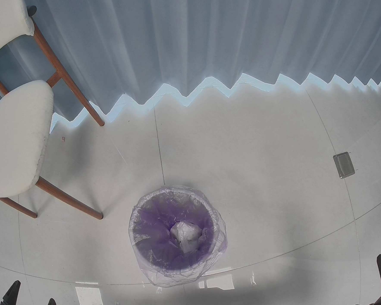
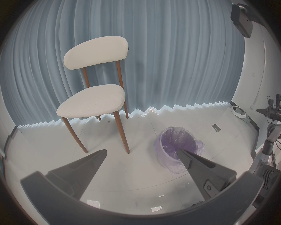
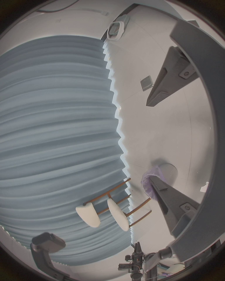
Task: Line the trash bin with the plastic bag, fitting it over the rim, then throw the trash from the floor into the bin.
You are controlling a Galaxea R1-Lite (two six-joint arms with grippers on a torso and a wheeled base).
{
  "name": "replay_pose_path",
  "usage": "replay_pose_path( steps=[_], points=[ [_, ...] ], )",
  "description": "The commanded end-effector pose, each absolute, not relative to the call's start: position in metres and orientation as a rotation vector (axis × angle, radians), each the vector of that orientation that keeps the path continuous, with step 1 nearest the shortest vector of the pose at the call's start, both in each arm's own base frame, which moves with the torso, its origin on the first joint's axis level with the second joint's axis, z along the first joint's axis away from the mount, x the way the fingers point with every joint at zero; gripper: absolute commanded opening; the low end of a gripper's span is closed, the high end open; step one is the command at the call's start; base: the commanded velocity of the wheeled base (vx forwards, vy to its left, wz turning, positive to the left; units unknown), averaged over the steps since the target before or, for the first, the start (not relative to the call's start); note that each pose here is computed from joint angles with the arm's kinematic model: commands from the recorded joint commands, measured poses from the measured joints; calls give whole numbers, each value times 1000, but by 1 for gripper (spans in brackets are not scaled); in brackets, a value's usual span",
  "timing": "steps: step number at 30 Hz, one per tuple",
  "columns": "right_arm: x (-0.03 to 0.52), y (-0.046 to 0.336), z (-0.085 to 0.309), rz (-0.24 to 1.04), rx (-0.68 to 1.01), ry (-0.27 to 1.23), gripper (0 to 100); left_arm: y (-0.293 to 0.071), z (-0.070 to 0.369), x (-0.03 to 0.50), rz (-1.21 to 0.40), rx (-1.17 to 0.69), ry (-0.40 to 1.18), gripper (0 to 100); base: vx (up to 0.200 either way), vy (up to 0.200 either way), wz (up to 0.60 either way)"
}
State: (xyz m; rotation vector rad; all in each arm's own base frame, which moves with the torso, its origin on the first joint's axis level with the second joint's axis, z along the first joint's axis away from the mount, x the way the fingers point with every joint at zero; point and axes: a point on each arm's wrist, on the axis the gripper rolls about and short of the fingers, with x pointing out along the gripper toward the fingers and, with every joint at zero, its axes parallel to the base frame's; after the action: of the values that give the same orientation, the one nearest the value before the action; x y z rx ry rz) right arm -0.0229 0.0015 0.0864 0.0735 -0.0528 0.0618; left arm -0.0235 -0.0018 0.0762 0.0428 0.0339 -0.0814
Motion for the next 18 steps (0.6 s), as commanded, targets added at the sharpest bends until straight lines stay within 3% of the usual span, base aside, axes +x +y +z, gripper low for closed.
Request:
replay_pose_path(
  steps=[1, 3, 7, 9, 12, 18],
  points=[
    [-23, 1, 82, 31, 55, -27, 100, -2, 71, -23, -82, 40, 43, 100, 0, 0, 0],
    [-24, 0, 81, -13, 25, -31, 100, -2, 71, -23, -82, 40, 43, 100, 0, 0, 0],
    [-24, 4, 82, 154, -82, -35, 100, -2, 71, -23, -81, 38, 43, 100, 0, 0, 0],
    [-25, 3, 82, 110, -46, -24, 100, -2, 71, -23, -81, 35, 41, 100, 0, 0, 0],
    [-26, -4, 82, -192, 15, 2, 100, -2, 71, -23, -76, 26, 42, 100, 0, 0, 0],
    [-26, -4, 81, -181, 23, -1, 100, -2, 71, -23, -77, 35, 42, 100, 0, 0, 0]
  ],
)
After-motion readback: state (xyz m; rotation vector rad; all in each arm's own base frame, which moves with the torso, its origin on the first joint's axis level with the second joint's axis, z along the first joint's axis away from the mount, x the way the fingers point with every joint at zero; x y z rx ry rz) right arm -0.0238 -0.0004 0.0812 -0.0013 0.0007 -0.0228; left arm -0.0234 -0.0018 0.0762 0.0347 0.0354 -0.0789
